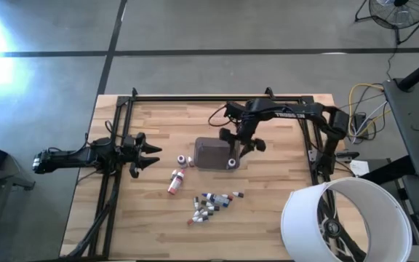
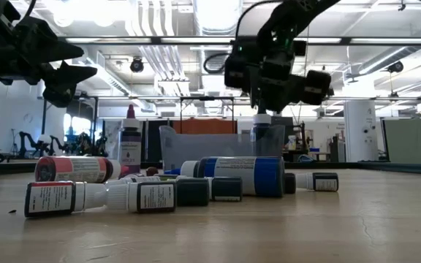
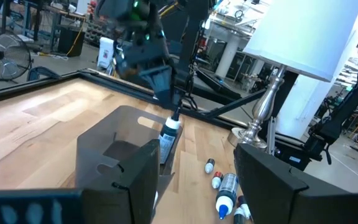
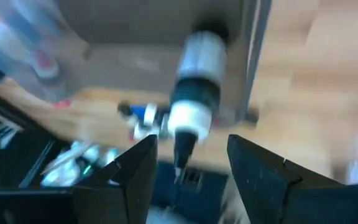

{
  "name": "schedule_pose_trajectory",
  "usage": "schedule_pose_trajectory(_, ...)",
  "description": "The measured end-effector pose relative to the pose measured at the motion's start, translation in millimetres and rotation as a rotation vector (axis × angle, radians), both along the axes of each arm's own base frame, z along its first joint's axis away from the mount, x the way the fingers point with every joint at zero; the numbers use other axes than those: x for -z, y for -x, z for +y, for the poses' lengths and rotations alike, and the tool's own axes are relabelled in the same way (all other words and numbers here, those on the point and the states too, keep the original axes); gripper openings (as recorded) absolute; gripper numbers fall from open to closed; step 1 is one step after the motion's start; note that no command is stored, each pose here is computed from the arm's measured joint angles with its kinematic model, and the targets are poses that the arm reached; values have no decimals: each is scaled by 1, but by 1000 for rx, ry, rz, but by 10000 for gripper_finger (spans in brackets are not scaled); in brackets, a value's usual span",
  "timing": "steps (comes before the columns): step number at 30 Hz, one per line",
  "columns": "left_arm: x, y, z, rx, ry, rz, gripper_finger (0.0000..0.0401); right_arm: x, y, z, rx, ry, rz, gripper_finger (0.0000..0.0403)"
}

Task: Pick & Place food coloring
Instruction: Put the large violet food coloring bottle in the black bin

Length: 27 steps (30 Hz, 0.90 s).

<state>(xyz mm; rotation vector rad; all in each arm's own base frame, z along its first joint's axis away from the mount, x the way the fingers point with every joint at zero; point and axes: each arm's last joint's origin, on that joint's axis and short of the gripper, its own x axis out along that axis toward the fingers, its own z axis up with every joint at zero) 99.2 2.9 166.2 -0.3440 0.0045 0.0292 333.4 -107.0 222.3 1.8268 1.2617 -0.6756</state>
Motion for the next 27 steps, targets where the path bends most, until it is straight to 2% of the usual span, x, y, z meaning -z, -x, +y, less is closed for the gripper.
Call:
schedule_pose_trajectory(3,0,0,0,0,0,0,183,-18,-3,0,-196,274,-154,191)
schedule_pose_trajectory(5,0,0,0,0,0,0,183,-34,-8,9,-334,409,-256,191)
schedule_pose_trajectory(11,0,0,0,1,0,0,183,-55,-33,47,-480,565,-479,191)
schedule_pose_trajectory(13,0,0,0,-3,-39,-3,183,-60,-41,53,-495,677,-547,191)
schedule_pose_trajectory(16,-5,0,1,-44,-242,-43,183,-63,-46,62,-520,840,-537,191)
schedule_pose_trajectory(18,-7,0,1,-49,-312,-57,184,-66,-48,68,-531,933,-512,191)
schedule_pose_trajectory(22,-6,0,1,-49,-290,-54,183,-71,-49,75,-551,1044,-472,191)
schedule_pose_trajectory(27,-9,0,1,-49,-212,-81,184,-71,-47,79,-564,1045,-464,191)
